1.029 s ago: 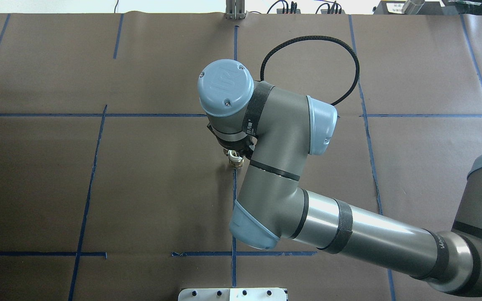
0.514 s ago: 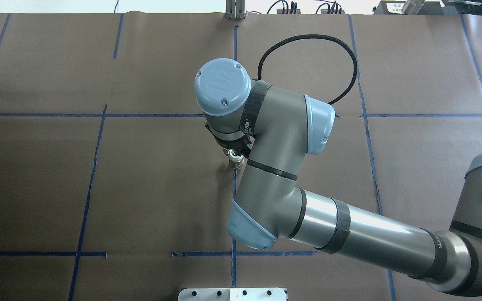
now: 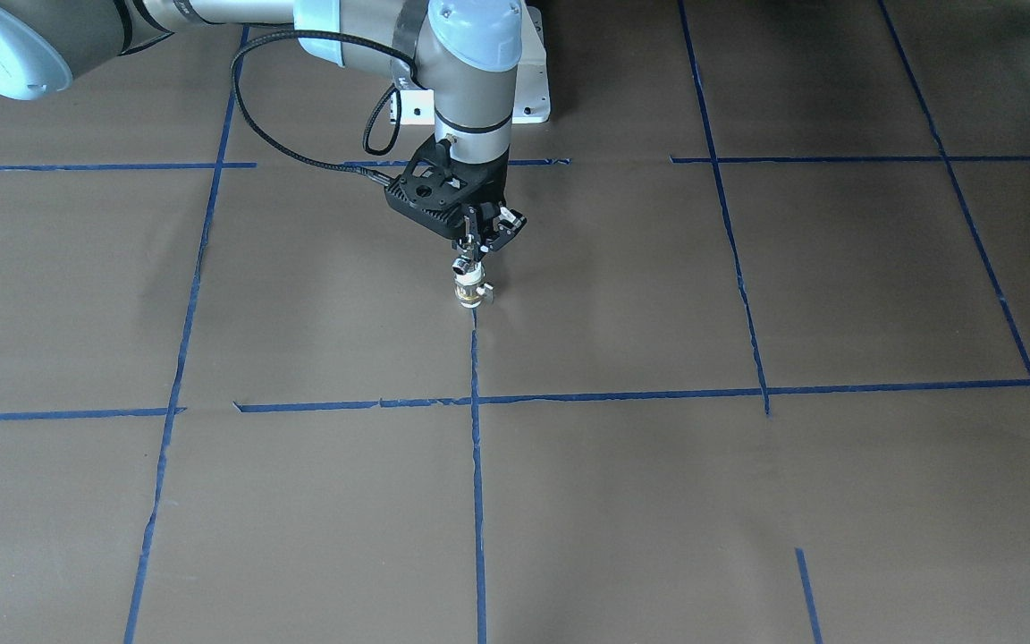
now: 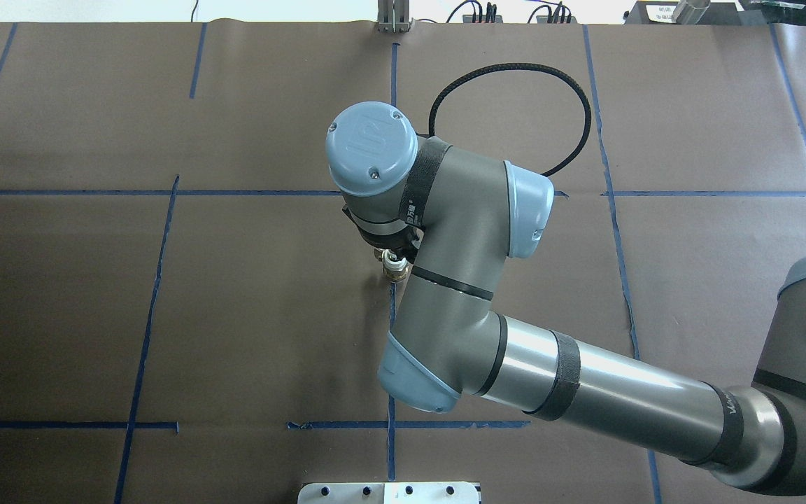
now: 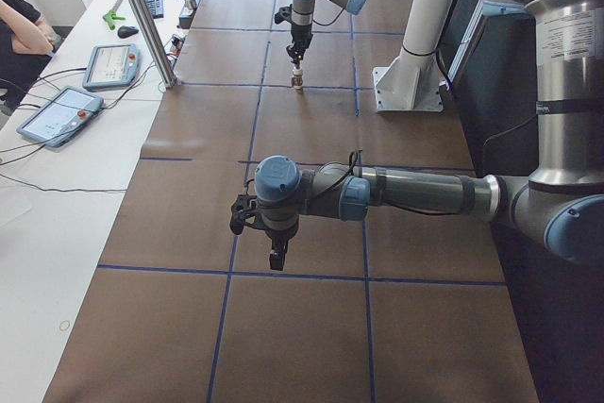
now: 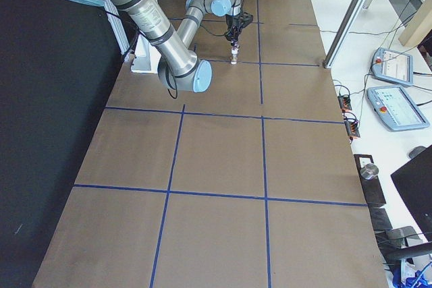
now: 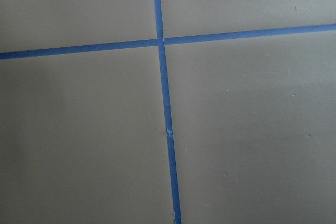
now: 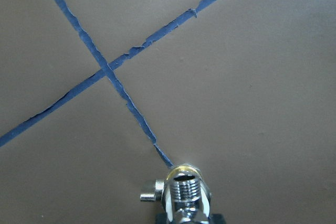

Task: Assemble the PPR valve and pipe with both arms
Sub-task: 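Lower the chrome fitting onto the pipe top with the right gripper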

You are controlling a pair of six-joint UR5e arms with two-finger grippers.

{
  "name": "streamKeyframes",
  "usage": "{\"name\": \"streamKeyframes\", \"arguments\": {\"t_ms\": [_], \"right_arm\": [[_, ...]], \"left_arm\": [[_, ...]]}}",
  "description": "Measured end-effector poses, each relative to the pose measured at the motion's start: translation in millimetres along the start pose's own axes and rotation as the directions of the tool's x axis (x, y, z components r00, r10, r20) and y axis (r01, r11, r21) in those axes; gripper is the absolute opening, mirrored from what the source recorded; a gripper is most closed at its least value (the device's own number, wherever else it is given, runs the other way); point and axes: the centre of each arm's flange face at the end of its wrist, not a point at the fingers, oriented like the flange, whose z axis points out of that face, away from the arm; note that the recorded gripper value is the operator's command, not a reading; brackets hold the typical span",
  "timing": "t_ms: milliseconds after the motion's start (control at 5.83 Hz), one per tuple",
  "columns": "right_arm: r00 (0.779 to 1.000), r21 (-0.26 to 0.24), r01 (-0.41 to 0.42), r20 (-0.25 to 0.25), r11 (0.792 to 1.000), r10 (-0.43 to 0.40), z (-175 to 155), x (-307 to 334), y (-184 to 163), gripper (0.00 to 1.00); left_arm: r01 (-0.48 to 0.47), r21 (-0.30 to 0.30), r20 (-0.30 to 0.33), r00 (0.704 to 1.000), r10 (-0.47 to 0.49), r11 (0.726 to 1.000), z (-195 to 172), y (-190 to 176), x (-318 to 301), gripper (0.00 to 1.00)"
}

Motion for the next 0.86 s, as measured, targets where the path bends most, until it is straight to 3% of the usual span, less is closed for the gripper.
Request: {"name": "streamKeyframes", "arguments": {"t_ms": [343,514,686,857], "right_arm": [[1.0,-0.002,0.003,-0.007,1.0,-0.003,5.7,2.0,2.9,0.03],[1.0,-0.004,0.006,-0.011,1.0,-0.006,8.2,2.9,5.1,0.32],[1.0,-0.006,0.011,-0.013,1.0,-0.011,9.7,3.4,6.6,0.97],[1.0,-0.007,0.016,-0.015,1.0,-0.016,10.8,3.6,6.7,1.0]], "left_arm": [[-0.001,0.002,0.0,1.0,0.001,1.0,-0.5,-2.4,0.6,1.0],[-0.002,0.002,0.0,1.0,0.002,1.0,-0.4,-3.0,0.4,1.0],[-0.002,0.002,0.0,1.0,0.002,1.0,-0.3,-3.4,0.3,1.0],[-0.001,0.001,0.0,1.0,0.001,1.0,0.0,-3.7,0.0,1.0]]}}
